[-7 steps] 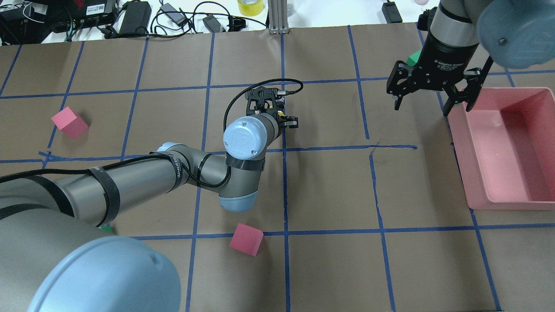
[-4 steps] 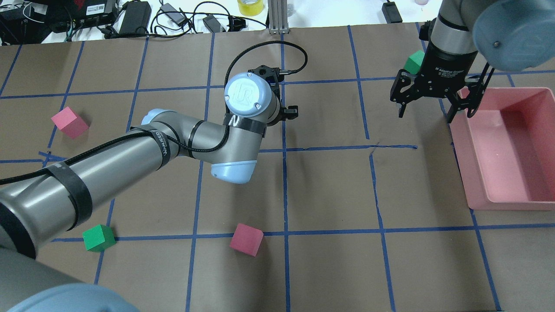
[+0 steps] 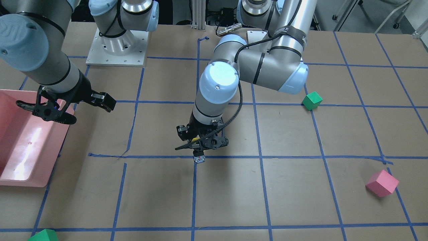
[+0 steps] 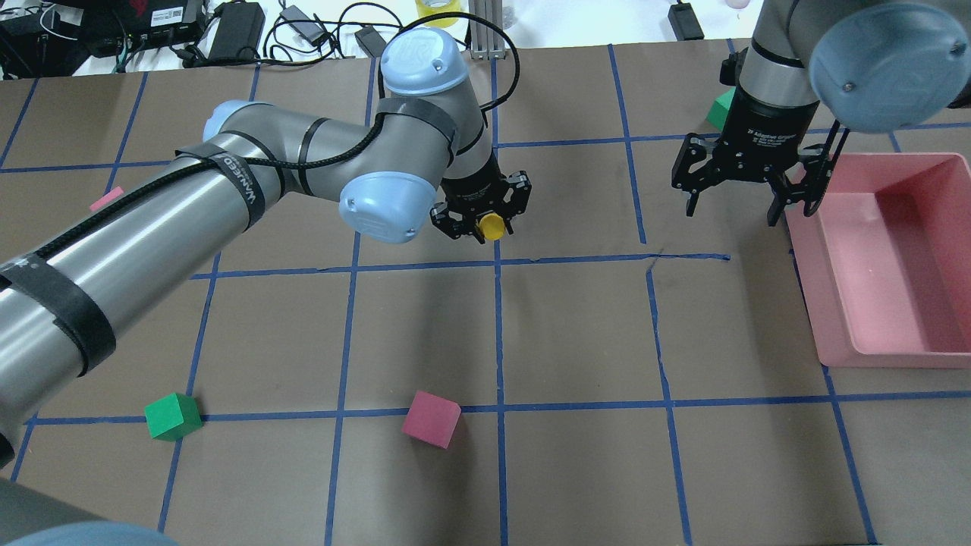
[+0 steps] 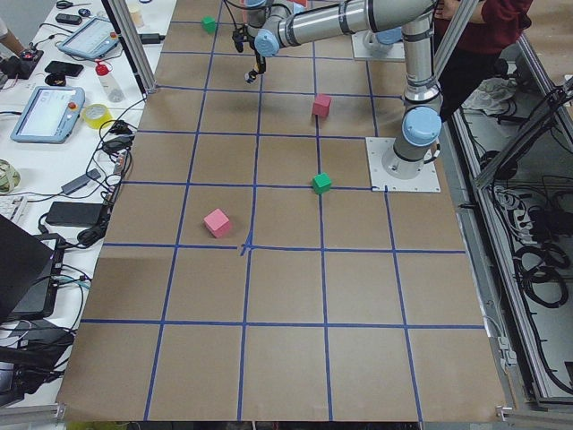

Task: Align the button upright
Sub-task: 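Set the switch down standing upright, yellow cap up, and release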

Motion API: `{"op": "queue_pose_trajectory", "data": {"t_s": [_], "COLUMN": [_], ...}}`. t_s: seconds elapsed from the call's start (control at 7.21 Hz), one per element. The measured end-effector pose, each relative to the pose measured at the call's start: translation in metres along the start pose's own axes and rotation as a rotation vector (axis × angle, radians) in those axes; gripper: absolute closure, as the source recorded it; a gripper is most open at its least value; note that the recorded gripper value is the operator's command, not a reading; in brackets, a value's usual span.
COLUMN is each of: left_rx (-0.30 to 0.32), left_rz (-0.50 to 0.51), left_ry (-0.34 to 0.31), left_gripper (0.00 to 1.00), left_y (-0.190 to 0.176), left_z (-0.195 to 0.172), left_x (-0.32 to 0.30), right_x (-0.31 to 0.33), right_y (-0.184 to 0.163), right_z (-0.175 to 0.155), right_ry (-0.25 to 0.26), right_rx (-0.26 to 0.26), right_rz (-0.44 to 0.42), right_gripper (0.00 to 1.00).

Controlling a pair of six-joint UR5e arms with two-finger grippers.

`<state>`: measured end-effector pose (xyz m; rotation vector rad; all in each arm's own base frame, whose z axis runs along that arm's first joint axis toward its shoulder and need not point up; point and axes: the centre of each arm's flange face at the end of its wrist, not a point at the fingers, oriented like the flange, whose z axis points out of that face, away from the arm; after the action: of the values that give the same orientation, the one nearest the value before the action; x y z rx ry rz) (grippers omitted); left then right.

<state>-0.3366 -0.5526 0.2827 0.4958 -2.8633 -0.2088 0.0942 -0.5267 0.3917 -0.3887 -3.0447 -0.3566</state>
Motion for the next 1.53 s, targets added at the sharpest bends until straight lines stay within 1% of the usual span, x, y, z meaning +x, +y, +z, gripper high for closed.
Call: {"op": "queue_pose_trajectory", "data": {"t_s": [0.14, 0.28, 0.42, 0.55, 0.69, 0.97, 1.25, 1.53], "left_rx": [-0.126, -0.223, -0.308, -0.366, -0.393, -0.41, -0.403, -0.41], "left_rz": [-0.096, -0.169, -0.223, -0.254, -0.265, -0.272, -0.293, -0.307], "left_ry": [0.073, 0.131, 0.183, 0.227, 0.248, 0.25, 0.224, 0.206], "left_gripper": [1.0, 1.0, 1.0, 1.0, 1.0, 1.0, 1.0, 0.98], "left_y": [-0.019, -0.037, -0.048, -0.055, -0.061, -0.067, -0.076, -0.078], "left_z": [0.005, 0.014, 0.027, 0.038, 0.046, 0.055, 0.058, 0.059], "left_x": [-0.015, -0.028, -0.032, -0.031, -0.031, -0.033, -0.041, -0.046], "right_x": [-0.002, -0.004, -0.005, -0.005, -0.005, -0.004, -0.005, -0.006], "right_y": [0.003, 0.005, 0.007, 0.008, 0.008, 0.009, 0.007, 0.007], "right_z": [0.003, 0.007, 0.01, 0.014, 0.018, 0.022, 0.024, 0.025], "right_ry": [-0.008, -0.01, -0.008, -0.002, 0.002, 0.004, -0.001, -0.005], "right_rx": [-0.01, -0.023, -0.032, -0.04, -0.047, -0.053, -0.054, -0.055], "right_rz": [-0.003, -0.006, -0.01, -0.014, -0.019, -0.02, -0.014, -0.015], "right_gripper": [0.0, 0.0, 0.0, 0.0, 0.0, 0.0, 0.0, 0.0]}}
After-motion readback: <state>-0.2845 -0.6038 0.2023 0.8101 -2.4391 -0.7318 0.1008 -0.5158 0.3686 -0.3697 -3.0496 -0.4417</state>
